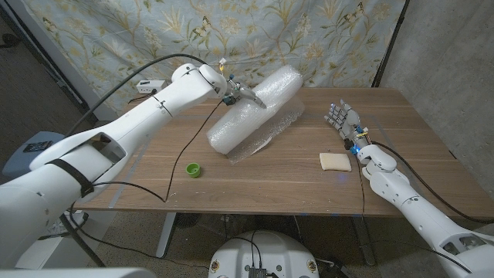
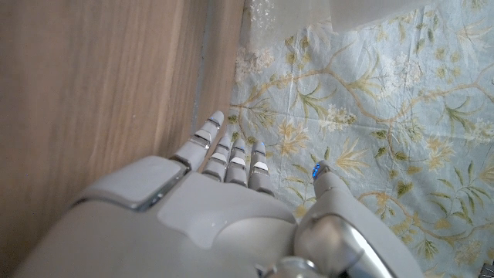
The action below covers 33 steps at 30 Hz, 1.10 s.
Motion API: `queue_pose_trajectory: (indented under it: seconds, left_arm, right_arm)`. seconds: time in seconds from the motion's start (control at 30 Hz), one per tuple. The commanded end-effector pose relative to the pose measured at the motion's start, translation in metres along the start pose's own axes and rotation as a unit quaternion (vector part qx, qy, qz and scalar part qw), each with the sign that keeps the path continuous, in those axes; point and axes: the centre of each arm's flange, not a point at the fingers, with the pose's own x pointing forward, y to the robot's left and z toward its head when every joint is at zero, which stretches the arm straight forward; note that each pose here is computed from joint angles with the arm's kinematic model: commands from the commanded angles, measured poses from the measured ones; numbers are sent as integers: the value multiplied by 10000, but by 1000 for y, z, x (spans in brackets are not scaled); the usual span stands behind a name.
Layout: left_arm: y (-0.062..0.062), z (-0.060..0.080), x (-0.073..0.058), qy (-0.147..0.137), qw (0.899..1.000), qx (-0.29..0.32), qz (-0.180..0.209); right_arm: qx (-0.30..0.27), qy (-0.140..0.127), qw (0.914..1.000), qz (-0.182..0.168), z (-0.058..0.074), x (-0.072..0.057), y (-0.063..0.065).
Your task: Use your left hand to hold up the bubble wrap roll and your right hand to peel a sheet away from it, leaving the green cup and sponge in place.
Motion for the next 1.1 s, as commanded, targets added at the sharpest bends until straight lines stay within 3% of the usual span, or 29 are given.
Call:
queue_pose_trajectory:
  seconds: [0.03,0.3,0.63,1.1]
  left_arm:
    - [2,-12,3,-180,9970,-727,-180]
    - [0,-23,9,-316,9908,-1277,-303]
    - [0,-28,12,-566,9817,-1764,-448]
    - [-5,-40,19,-941,9573,-2614,-795]
  right_arm:
    - [-155,-321,9992,169,26,7,7]
    - [-241,-454,9985,214,38,5,10]
    - [-282,-439,9984,225,42,2,11]
    - [-381,-381,9978,374,46,1,20]
